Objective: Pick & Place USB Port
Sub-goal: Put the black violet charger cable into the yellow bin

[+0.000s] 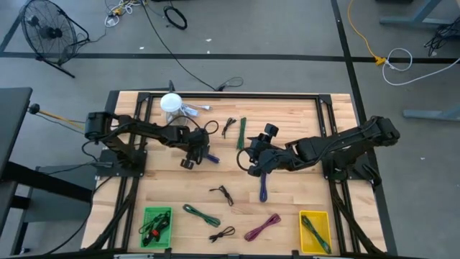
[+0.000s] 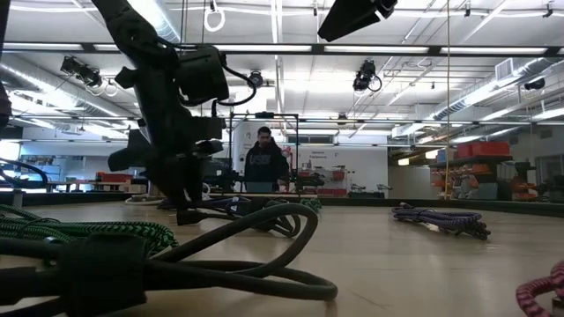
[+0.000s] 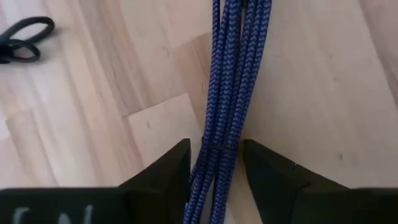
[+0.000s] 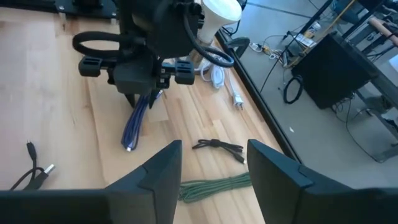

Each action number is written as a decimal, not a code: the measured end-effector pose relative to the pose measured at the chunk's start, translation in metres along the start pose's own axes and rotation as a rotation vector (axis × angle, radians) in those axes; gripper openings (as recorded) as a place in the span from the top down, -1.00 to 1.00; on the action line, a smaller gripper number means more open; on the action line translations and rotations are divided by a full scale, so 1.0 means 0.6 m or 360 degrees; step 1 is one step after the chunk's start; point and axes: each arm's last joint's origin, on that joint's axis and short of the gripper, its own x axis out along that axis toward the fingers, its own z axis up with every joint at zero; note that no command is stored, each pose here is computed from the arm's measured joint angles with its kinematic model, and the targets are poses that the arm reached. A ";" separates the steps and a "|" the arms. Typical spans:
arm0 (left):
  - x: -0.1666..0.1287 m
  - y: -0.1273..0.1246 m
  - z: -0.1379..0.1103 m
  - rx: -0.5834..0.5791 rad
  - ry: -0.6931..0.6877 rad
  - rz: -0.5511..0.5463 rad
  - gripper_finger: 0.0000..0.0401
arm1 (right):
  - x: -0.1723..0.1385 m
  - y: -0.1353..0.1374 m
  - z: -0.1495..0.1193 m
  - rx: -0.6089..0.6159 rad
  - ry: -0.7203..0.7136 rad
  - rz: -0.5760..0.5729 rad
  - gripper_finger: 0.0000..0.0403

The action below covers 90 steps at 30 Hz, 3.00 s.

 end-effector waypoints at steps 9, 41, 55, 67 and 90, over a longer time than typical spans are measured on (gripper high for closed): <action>-0.001 0.007 0.001 -0.0297 -0.0111 -0.0111 0.89 | 0.005 -0.006 0.001 0.0031 0.0009 -0.0002 0.08; -0.248 -0.062 0.007 -0.0667 -0.2203 0.0051 0.91 | 0.001 0.002 0.073 0.0442 -0.0565 0.0513 0.08; -0.234 -0.093 0.058 -0.0629 -0.2299 0.0159 0.91 | 0.057 0.056 0.088 0.0422 -0.0870 0.0613 0.08; -0.210 -0.103 0.076 -0.0634 -0.2366 0.0153 0.89 | 0.062 0.054 0.085 0.0405 -0.0828 0.0491 0.65; -0.249 -0.106 0.062 -0.0553 -0.2429 0.0063 0.29 | -0.084 0.055 0.044 0.0354 -0.0474 0.0418 0.95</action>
